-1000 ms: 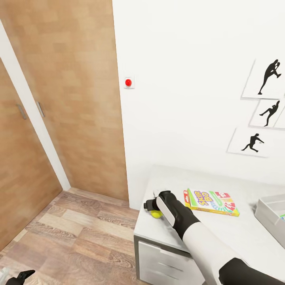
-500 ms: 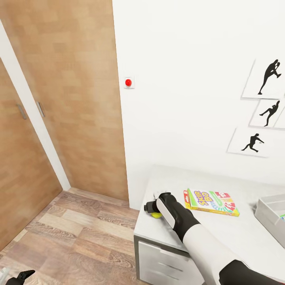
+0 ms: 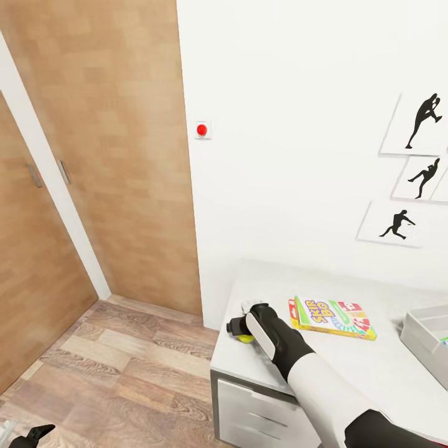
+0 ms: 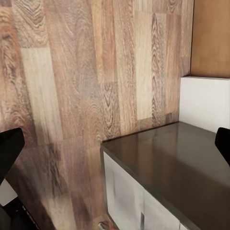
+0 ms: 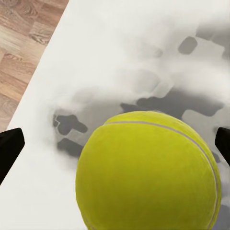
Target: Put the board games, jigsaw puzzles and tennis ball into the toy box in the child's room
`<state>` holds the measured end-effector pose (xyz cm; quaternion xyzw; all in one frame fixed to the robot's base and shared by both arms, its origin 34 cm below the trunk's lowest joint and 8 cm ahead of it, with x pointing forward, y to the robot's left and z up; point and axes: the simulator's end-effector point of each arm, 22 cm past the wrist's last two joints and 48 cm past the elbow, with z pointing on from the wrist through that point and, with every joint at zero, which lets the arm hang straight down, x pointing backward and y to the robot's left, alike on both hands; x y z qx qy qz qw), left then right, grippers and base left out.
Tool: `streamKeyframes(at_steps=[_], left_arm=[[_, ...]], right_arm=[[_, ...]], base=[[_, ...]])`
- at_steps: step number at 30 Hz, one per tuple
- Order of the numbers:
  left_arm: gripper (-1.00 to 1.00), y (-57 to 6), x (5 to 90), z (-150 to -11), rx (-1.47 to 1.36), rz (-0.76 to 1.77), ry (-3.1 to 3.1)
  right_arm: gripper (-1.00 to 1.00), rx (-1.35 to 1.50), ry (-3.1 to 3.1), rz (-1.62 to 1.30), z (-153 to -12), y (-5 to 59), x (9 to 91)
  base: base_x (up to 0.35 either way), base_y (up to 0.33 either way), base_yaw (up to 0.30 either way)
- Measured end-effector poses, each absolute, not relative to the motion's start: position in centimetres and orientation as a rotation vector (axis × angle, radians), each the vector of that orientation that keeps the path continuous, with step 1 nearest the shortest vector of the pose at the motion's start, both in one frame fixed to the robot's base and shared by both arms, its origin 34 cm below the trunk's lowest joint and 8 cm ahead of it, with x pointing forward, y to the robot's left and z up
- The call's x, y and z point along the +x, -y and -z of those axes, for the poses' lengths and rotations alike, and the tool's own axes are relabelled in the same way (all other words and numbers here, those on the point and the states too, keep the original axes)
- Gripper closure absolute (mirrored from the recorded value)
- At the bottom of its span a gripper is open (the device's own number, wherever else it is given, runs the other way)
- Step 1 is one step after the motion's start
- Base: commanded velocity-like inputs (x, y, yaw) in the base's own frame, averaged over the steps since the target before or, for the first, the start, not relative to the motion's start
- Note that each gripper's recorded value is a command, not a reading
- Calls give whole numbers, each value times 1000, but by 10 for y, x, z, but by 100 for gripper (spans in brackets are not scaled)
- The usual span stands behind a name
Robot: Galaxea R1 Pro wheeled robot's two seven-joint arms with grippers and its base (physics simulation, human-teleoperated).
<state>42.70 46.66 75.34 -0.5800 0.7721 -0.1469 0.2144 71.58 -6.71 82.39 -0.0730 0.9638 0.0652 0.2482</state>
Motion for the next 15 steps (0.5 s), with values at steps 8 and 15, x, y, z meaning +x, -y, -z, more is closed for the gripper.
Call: streamKeyframes(at_steps=[8, 15], left_arm=[[-100, -467, 427, -753, -1609, 407, -2143], [-100, -468, 427, -754, -1611, 407, -2138]], right_arm=[[100, -205, -2631, -170, -821, 68, 713], [100, -202, -2632, -174, -821, 67, 713]], base=[[0, 0, 0], [0, 0, 0]])
